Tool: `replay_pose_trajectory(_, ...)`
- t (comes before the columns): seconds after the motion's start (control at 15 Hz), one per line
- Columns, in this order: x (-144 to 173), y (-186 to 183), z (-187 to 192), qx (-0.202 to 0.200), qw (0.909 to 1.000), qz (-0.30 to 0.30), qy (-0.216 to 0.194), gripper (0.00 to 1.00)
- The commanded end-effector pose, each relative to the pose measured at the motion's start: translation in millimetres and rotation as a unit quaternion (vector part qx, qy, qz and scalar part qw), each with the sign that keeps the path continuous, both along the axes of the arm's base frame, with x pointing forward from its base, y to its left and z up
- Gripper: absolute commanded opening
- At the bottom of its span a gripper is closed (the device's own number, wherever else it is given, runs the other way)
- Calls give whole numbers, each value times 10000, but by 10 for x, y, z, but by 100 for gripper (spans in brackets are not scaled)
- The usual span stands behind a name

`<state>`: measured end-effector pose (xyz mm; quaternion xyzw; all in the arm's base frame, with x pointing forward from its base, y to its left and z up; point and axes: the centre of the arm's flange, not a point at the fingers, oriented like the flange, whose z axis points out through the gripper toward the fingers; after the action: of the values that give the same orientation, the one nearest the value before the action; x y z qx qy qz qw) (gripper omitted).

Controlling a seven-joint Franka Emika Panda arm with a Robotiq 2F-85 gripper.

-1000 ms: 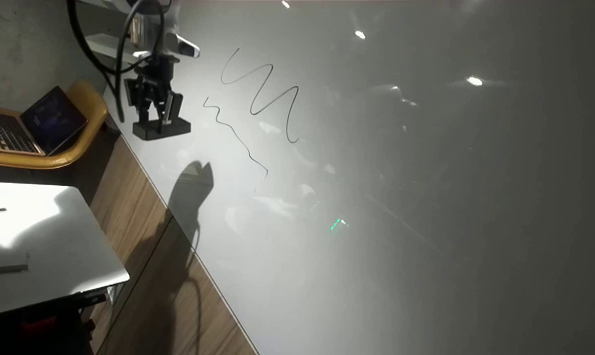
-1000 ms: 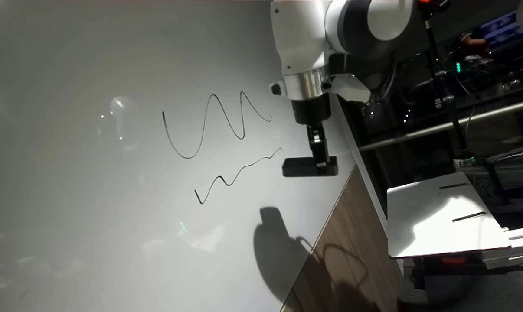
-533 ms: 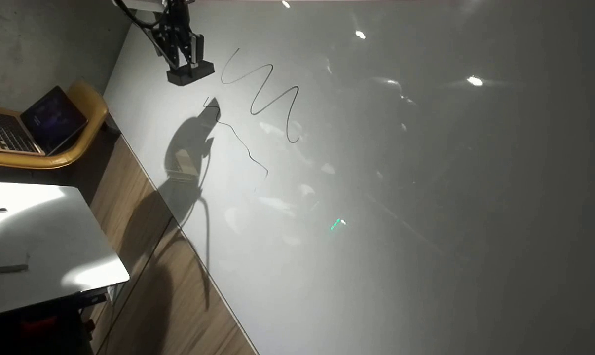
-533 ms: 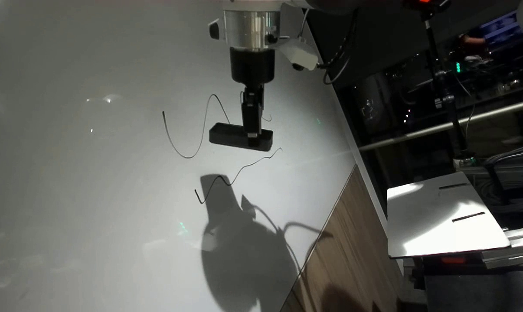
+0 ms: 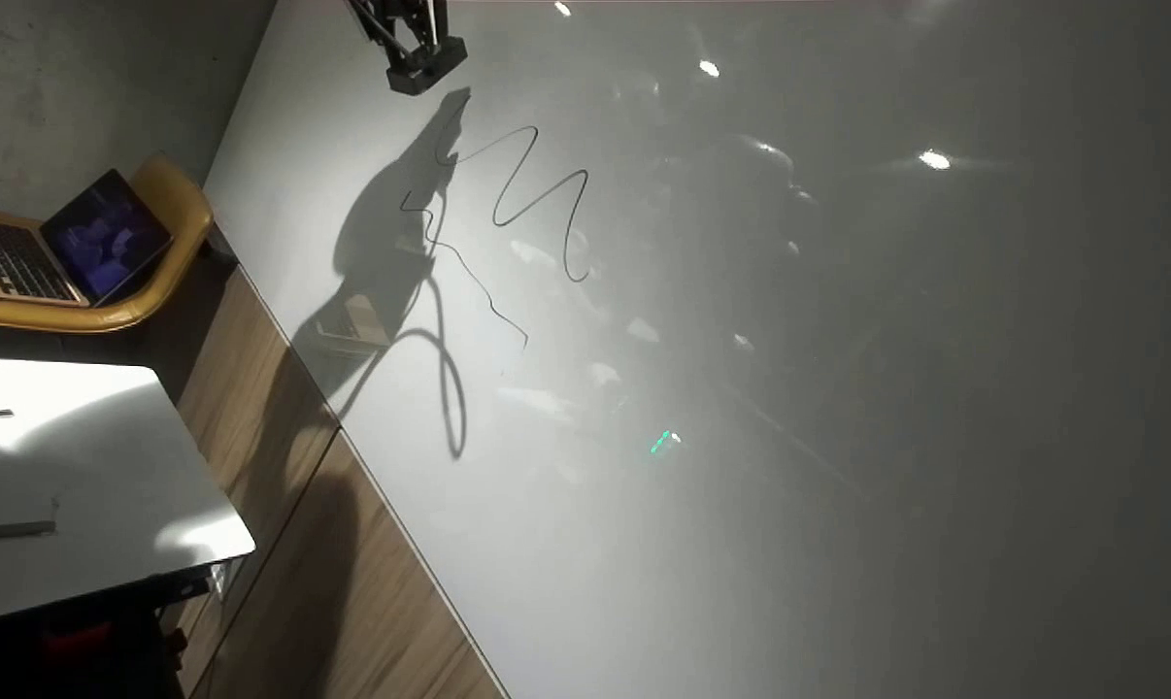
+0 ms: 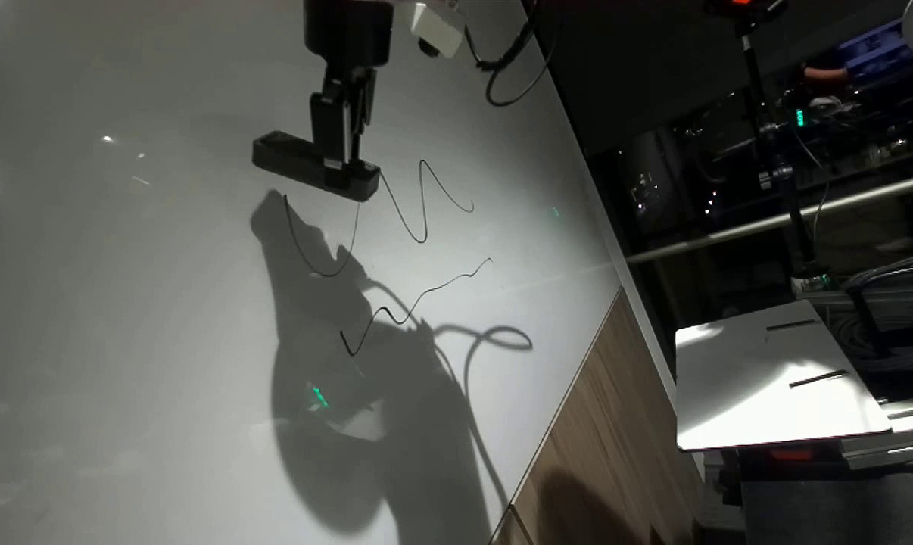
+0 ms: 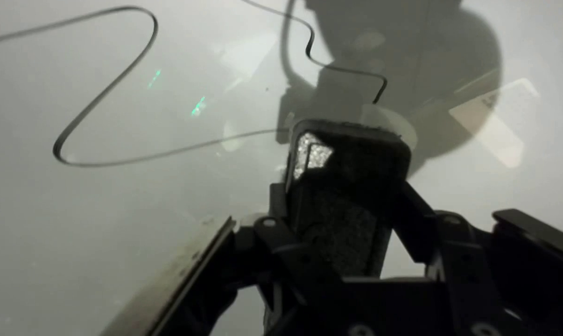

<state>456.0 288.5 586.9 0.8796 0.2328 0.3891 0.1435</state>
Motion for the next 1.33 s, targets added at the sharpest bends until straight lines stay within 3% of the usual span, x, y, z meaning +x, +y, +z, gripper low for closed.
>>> replay_pose_trajectory(0.0, 420, 163, 141, -159, 9994, -74, -310, 32)
replay_pose_trajectory(0.2, 744, 24, 51, -215, 9990, -164, -353, 32)
replay_pose_trajectory(0.47, 1087, -171, -172, -158, 9993, -312, -115, 32)
replay_pose_trajectory(1.0, 1145, 407, -547, -208, 9991, -119, 341, 32)
replay_pose_trajectory(1.27, 1219, 342, -811, -291, 9978, -145, 578, 32)
